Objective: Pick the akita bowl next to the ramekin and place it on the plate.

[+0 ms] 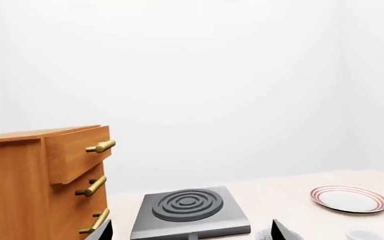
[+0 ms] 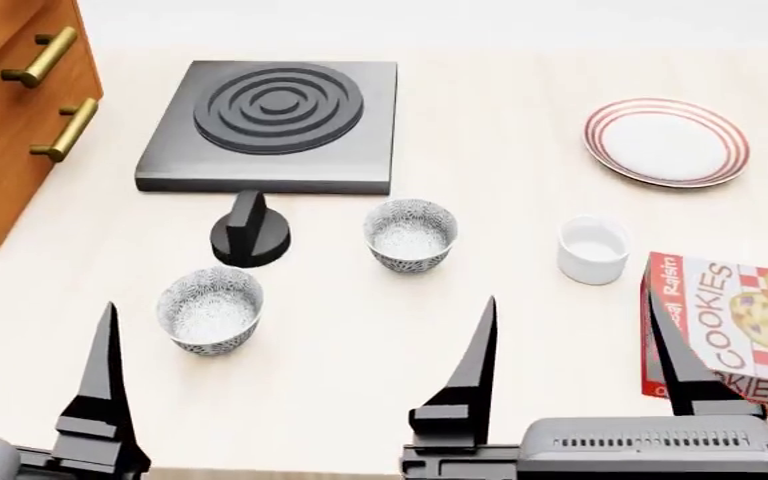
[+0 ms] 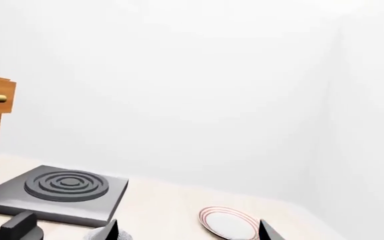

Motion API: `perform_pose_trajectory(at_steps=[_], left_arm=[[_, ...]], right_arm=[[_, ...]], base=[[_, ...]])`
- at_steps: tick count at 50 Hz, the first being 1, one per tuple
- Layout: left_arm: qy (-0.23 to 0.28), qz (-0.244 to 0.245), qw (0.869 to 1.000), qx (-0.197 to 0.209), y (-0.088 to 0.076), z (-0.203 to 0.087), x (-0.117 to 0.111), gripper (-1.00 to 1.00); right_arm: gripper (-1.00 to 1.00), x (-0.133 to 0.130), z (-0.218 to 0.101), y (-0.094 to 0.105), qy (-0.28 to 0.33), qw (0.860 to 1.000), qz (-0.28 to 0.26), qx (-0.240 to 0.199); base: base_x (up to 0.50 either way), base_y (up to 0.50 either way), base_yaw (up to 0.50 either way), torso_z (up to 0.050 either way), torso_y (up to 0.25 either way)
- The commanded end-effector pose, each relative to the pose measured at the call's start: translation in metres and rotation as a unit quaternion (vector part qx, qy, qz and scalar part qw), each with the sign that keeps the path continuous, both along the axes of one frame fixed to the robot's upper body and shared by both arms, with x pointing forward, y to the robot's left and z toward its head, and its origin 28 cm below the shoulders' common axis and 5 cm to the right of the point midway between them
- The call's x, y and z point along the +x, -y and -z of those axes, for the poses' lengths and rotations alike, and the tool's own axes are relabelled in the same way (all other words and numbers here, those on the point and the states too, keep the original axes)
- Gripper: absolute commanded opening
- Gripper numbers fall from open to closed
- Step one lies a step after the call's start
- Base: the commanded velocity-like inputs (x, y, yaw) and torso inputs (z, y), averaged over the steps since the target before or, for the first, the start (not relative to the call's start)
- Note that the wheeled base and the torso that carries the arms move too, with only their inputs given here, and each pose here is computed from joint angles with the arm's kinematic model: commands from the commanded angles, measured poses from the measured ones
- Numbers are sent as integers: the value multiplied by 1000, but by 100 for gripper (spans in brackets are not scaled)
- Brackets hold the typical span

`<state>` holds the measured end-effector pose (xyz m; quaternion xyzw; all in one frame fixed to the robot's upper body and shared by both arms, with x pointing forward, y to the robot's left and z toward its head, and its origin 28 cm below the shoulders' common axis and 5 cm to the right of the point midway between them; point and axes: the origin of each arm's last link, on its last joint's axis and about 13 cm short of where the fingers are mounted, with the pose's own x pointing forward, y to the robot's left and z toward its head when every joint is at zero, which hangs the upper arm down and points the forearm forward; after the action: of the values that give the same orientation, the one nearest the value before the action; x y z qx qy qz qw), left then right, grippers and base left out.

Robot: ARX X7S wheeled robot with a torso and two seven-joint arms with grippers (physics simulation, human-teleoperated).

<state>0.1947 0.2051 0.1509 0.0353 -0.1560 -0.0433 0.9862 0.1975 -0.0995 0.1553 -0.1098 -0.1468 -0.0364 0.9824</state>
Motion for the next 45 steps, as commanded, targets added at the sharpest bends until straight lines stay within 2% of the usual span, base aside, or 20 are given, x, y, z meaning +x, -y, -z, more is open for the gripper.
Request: perform_pose_trajectory(at_steps=[1, 45], left_arm=[[3, -6, 1000, -2, -3, -2, 0, 100], [2, -7, 1000, 0, -3, 0, 0, 100]], right_arm=[[100, -1, -5, 2, 10, 1000, 5, 7], [100, 0, -4, 2, 8, 1000, 5, 11]], base=[[238, 0, 0, 0, 0], [239, 0, 0, 0, 0]])
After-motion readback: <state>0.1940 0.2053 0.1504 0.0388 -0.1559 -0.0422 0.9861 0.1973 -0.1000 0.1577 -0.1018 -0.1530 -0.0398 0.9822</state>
